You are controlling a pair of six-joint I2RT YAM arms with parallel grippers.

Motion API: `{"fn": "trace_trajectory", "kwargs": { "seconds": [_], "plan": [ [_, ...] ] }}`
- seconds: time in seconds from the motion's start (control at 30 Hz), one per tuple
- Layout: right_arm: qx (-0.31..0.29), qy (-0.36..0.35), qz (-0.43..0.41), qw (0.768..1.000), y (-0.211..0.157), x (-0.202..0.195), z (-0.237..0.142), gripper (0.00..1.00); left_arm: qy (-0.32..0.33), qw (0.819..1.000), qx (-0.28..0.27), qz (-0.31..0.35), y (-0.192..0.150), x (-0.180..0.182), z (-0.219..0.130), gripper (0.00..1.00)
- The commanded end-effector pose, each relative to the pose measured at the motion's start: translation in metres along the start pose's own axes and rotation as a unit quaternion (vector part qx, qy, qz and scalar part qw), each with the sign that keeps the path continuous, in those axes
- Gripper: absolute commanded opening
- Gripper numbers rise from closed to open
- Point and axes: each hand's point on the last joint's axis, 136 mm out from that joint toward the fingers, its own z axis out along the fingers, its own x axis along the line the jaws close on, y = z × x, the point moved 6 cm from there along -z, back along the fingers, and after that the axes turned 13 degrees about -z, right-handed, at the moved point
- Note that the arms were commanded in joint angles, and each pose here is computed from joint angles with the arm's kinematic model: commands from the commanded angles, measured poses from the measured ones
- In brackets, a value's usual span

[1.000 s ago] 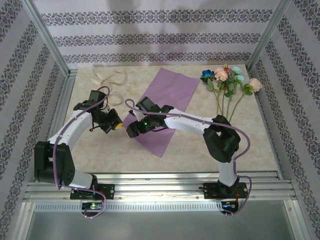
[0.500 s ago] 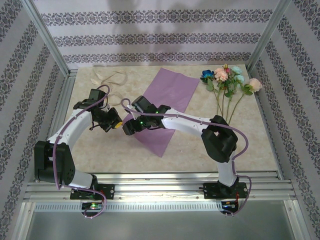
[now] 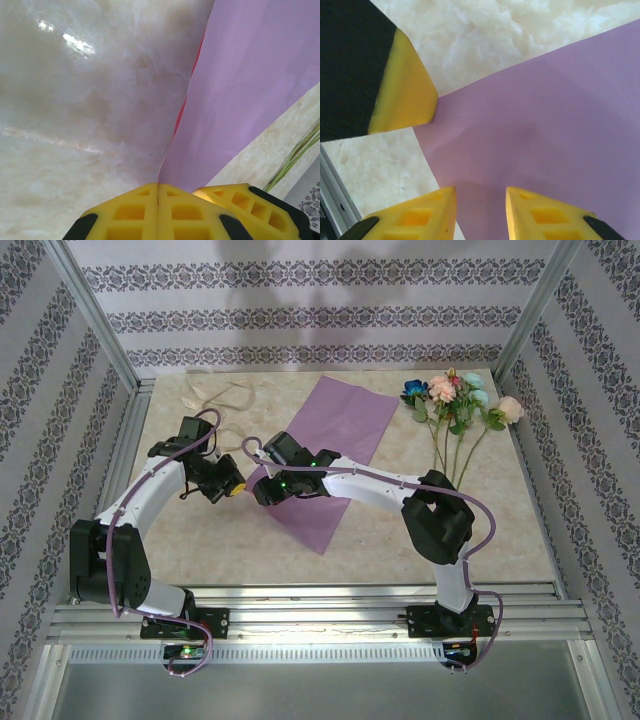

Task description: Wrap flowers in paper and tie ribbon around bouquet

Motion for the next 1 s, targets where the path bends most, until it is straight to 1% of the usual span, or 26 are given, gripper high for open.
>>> {"fn": "trace_trajectory", "kwargs": {
  "seconds": [0.0,0.07,0.1,0.13,0.23,0.33,0.53,0.77,0.87,0.97],
  "plan": [
    [-0.016,-0.002,-0.014,1.000,0.007,0.001,-0.005,0.45,0.005,1.000,0.009,0.011,-0.004,-0.004,-0.002,0.00],
    [-0.028,0.004,-0.023,0.999,0.005,0.006,-0.010,0.58,0.005,1.000,0.009,0.011,-0.004,-0.004,-0.002,0.00],
    [-0.032,0.004,-0.025,0.999,0.005,0.006,-0.013,0.62,0.005,1.000,0.009,0.010,-0.004,-0.004,-0.002,0.00],
    [-0.034,0.007,-0.027,0.999,0.003,0.007,-0.014,0.64,0.005,1.000,0.009,0.010,-0.004,-0.004,-0.002,0.00],
    [-0.031,0.008,-0.027,0.999,0.000,0.006,-0.012,0.67,0.004,1.000,0.009,0.011,-0.004,-0.004,-0.002,0.00],
    [-0.013,0.001,-0.026,1.000,-0.001,0.004,-0.003,0.67,0.004,1.000,0.010,0.011,-0.004,-0.004,-0.001,0.00],
    [-0.012,0.001,-0.030,0.999,0.007,0.006,0.005,0.68,0.003,1.000,0.011,0.013,-0.004,-0.005,-0.002,0.00],
    [0.000,-0.007,-0.029,1.000,0.003,0.002,0.012,0.68,-0.001,1.000,0.013,0.013,-0.004,-0.007,-0.002,0.00],
    [0.004,-0.013,-0.027,1.000,0.002,0.000,0.015,0.64,-0.001,1.000,0.014,0.012,-0.004,-0.008,-0.001,0.00],
    [0.002,-0.021,-0.020,1.000,0.003,-0.004,0.014,0.56,-0.002,1.000,0.014,0.014,-0.004,-0.009,-0.002,0.00]
  ]
}}
